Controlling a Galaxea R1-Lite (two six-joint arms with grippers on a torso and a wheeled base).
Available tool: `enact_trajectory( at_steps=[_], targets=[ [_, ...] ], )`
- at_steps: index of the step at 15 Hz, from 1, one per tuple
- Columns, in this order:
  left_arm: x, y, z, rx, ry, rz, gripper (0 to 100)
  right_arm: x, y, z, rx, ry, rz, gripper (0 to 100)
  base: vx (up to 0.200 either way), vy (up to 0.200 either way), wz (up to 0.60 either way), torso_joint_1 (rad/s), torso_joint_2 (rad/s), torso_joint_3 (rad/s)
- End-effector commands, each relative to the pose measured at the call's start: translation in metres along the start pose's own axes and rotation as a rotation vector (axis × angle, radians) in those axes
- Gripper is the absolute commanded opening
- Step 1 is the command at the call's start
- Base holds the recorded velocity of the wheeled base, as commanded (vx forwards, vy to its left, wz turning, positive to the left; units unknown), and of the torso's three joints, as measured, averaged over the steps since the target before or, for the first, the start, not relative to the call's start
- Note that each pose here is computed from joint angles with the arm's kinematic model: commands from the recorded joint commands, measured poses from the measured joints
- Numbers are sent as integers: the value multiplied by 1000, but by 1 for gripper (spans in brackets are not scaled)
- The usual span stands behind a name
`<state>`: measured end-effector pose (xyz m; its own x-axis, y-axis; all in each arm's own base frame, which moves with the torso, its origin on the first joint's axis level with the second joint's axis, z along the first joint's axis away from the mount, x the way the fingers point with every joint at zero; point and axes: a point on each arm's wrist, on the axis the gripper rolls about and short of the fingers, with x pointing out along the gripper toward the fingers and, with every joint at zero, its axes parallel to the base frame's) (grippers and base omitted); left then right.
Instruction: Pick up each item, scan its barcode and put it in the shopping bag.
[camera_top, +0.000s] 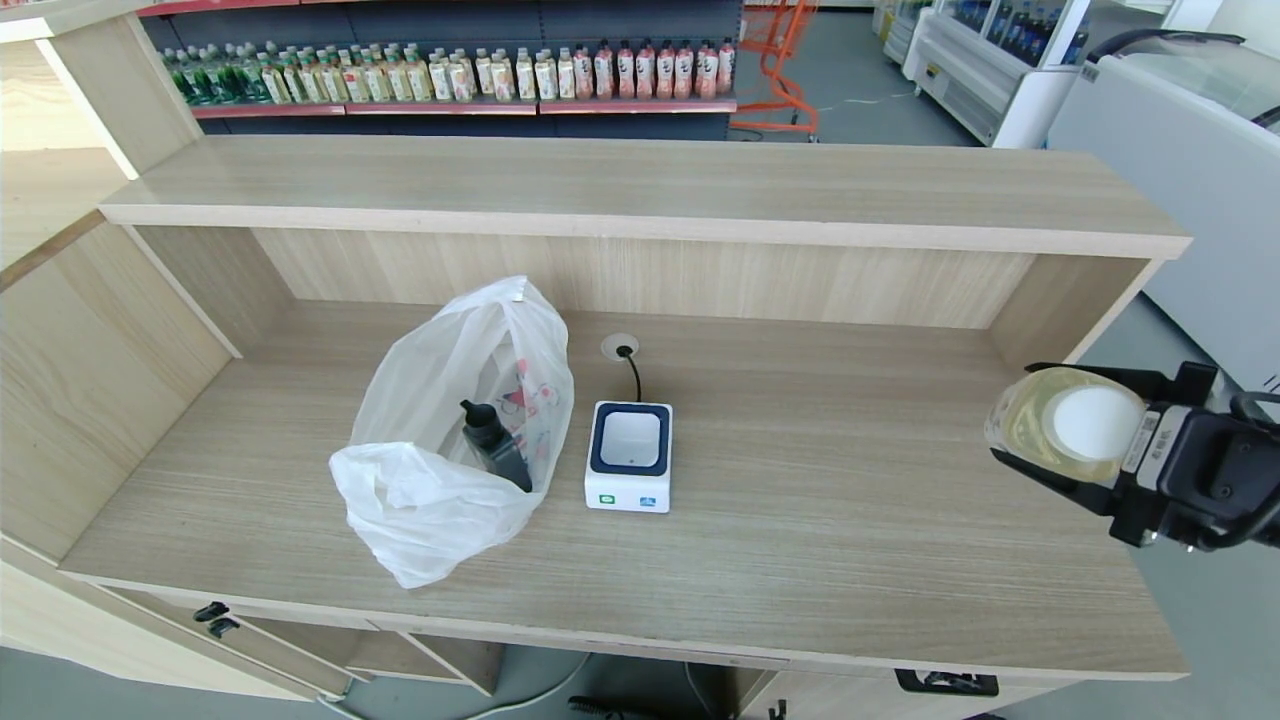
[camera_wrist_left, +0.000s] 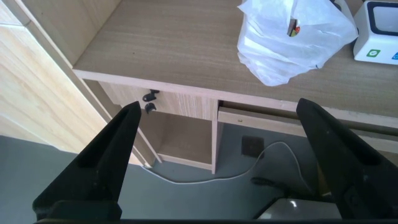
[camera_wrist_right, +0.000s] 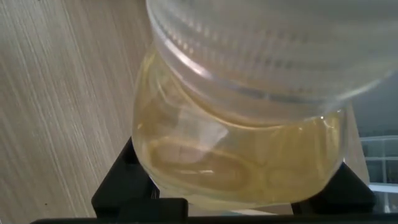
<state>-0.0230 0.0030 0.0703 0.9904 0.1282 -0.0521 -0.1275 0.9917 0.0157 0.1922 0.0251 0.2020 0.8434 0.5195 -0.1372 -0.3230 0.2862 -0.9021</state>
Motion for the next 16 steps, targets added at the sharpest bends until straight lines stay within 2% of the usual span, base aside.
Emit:
enact_trajectory(
  at_steps=[1, 5, 9, 12, 16],
  targets=[
    [0, 0, 0, 0, 0, 0, 100, -4, -3, 4, -12, -8, -20, 0, 0, 0, 0, 0, 0, 0],
    [0, 0, 0, -1, 0, 0, 100, -6, -3, 9, -17, -33, -22, 0, 0, 0, 0, 0, 0, 0],
    [0, 0, 0, -4, 0, 0, 100, -2, -4, 15, -19, -72, -13, 0, 0, 200, 0, -2, 1, 2],
    [0, 0, 0, -6, 0, 0, 100, 5, 3, 29, 42, -164, 43, 0, 0, 200, 0, 4, 9, -1],
    [0, 0, 0, -4, 0, 0, 100, 13, 7, 26, 64, -199, 93, 0, 0, 200, 0, 2, 2, 0]
  ],
)
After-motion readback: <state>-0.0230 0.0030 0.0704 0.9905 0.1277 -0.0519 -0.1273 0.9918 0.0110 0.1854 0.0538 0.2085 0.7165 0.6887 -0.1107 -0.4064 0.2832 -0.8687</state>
